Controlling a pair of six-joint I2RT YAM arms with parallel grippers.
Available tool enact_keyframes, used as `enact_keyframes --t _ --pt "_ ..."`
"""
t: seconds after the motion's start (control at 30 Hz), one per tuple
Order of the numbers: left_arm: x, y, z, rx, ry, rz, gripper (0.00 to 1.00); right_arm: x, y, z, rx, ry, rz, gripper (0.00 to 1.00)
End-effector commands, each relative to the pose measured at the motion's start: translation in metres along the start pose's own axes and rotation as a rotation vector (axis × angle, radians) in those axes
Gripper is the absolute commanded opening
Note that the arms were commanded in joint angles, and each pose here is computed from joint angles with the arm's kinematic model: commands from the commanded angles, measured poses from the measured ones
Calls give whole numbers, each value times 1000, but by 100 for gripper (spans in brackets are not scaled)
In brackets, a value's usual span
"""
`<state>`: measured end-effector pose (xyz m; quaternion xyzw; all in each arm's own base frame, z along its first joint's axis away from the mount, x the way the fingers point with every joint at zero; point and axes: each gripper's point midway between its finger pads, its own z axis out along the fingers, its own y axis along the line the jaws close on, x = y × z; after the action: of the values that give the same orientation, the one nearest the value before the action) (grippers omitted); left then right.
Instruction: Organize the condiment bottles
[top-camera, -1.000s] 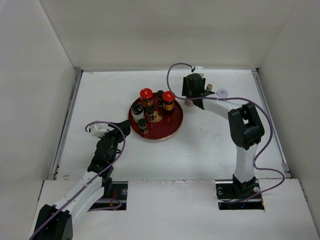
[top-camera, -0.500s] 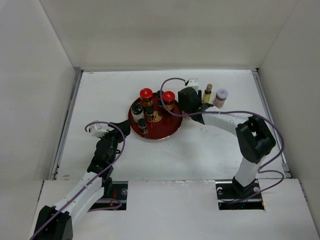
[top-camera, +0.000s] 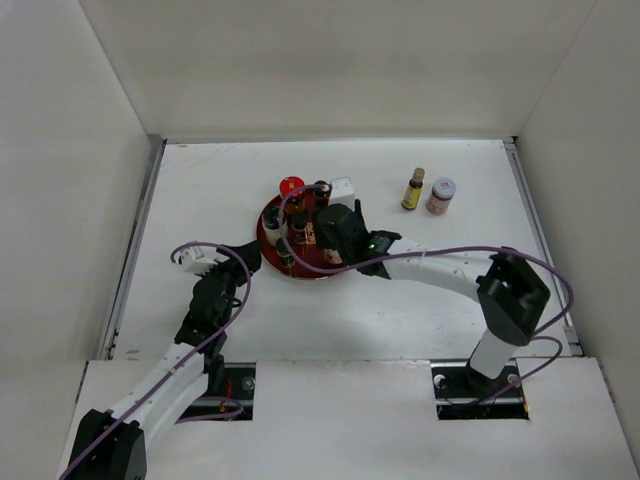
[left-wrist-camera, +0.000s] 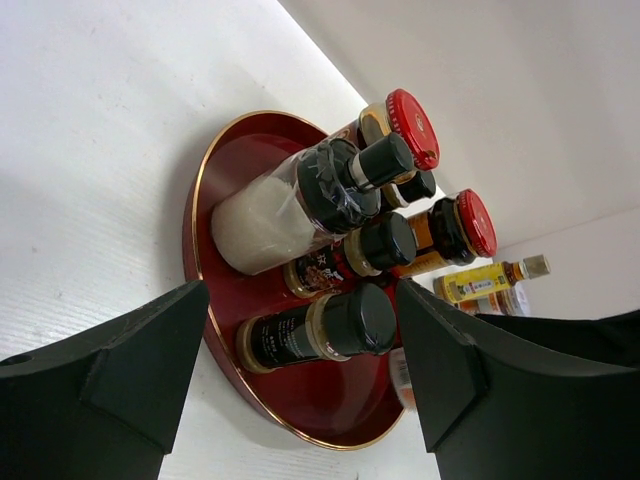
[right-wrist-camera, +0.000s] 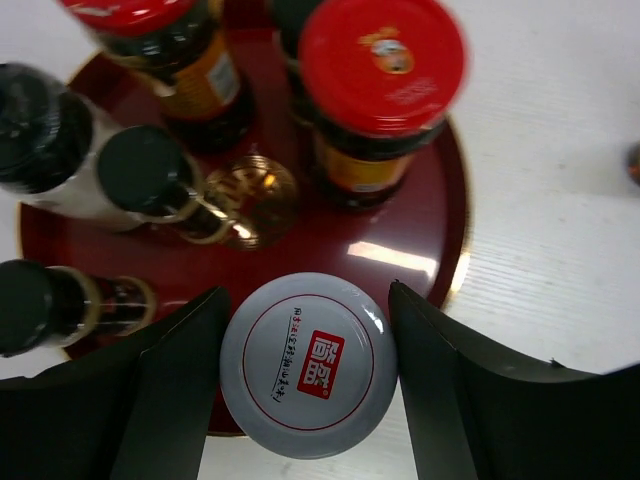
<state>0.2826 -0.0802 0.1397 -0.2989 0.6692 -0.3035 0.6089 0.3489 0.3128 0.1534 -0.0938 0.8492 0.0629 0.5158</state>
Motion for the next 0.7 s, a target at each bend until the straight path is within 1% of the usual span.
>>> enact_keyframes --t 0.0,0.17,0.3,0.33,0.43,0.5,0.6,0.67 --pt "27 40 -12 -60 50 15 75 -48 40 9 -54 -143 117 53" --pt "26 40 -12 -56 48 14 75 -47 56 32 -60 -161 129 58" --pt "26 40 -12 -57 47 14 75 -43 55 42 -51 -177 146 59" --pt "26 40 -12 -56 48 14 75 -41 54 43 -48 -175 148 62" --pt "26 40 -12 -57 47 14 75 -33 51 41 -48 -163 144 79" --pt "27 41 -12 -58 50 15 75 -33 47 34 -55 -161 144 88" --pt "26 40 -12 -56 48 15 75 -37 38 16 -65 -172 153 92" --pt "26 41 -12 -58 46 15 75 -41 31 1 -77 -183 160 92"
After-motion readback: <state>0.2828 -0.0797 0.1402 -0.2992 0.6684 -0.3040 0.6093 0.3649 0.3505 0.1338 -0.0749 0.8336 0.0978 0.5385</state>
